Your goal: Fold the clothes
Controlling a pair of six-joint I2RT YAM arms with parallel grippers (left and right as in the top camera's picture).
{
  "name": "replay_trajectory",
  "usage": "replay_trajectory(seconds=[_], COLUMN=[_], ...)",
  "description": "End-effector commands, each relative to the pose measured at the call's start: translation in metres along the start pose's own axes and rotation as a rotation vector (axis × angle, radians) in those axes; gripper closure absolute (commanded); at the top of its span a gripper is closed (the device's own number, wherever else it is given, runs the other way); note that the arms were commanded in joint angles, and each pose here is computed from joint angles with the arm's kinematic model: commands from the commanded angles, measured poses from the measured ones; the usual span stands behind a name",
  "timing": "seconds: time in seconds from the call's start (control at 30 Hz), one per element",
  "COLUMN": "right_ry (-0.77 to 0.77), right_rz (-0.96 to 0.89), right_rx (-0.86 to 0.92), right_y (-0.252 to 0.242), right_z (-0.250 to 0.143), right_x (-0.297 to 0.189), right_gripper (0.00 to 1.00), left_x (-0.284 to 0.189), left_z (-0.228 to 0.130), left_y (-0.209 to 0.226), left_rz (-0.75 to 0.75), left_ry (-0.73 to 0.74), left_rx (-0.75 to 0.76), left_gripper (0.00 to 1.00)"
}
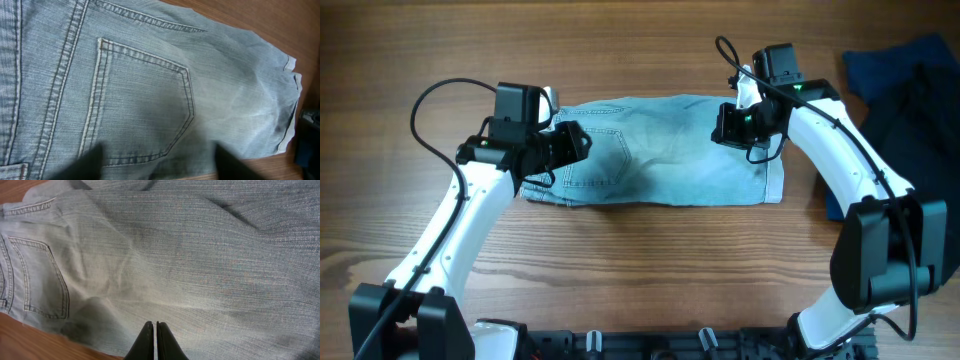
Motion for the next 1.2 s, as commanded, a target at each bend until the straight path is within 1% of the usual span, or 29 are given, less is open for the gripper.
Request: replay_trajectory(seconds=[0.0, 0.07, 0.2, 0.3, 0.5, 0.73, 0.9, 1.03, 1.17], right_ry=[-0.002, 0.001, 0.004, 0.017, 0.042, 0.097, 0.148, 0.191, 0.214], right_rz=[-0.015, -0.012, -0.005, -0.001, -0.069, -0.071, -0.083, -0.157, -0.252], right_rx=[0.024, 0.022, -0.006, -0.017, 0.01, 0.026, 0.043, 0.054, 0.064], right_y=[-0.001, 0.001, 0.009, 0.014, 0.002, -0.007, -0.016, -0.03, -0.043], right_z=[0.002, 0.002, -0.001, -0.003, -0.007, -0.014, -0.022, -0.031, -0.036], right_x=[0.002, 0.003, 0.012, 0.019, 0.028, 0.049, 0.069, 0.079, 0.077], right_gripper=[0.96, 0.96, 0.96, 0.96, 0.96, 0.96, 0.96, 0.96, 0.96], left_x=[-0.001, 0.003, 0.017, 0.031, 0.063, 0.089, 0.093, 0.089, 0.084], left_z=[0.0, -0.004, -0.016, -0.015, -0.01, -0.014, -0.011, -0.006, 0.0], left_y=[-0.008, -0.012, -0.02, -0.019, 0.004, 0.02, 0.029, 0.046, 0.062], left_rz=[-0.022, -0.025, -0.021, 0.023, 0.14, 0.186, 0.232, 0.351, 0.449], left_ry=[-0.005, 0.006, 0.035, 0.007, -0.011, 0.03, 0.012, -0.042, -0.083], left_rx=[0.007, 0.0, 0.043, 0.066, 0.056, 0.042, 0.044, 0.05, 0.05], left_gripper=[0.96, 0.96, 0.96, 0.96, 0.96, 0.96, 0.96, 0.96, 0.96])
Point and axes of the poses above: each gripper's point midway between its finger pads, its own x axis out along the fingers, its own y axis along the line the jaws close on, z = x × y, the point moved 4 cm from there along -x, back along the fingers, and after that the axes turned 15 degrees about -x, right-handed, at the moved point
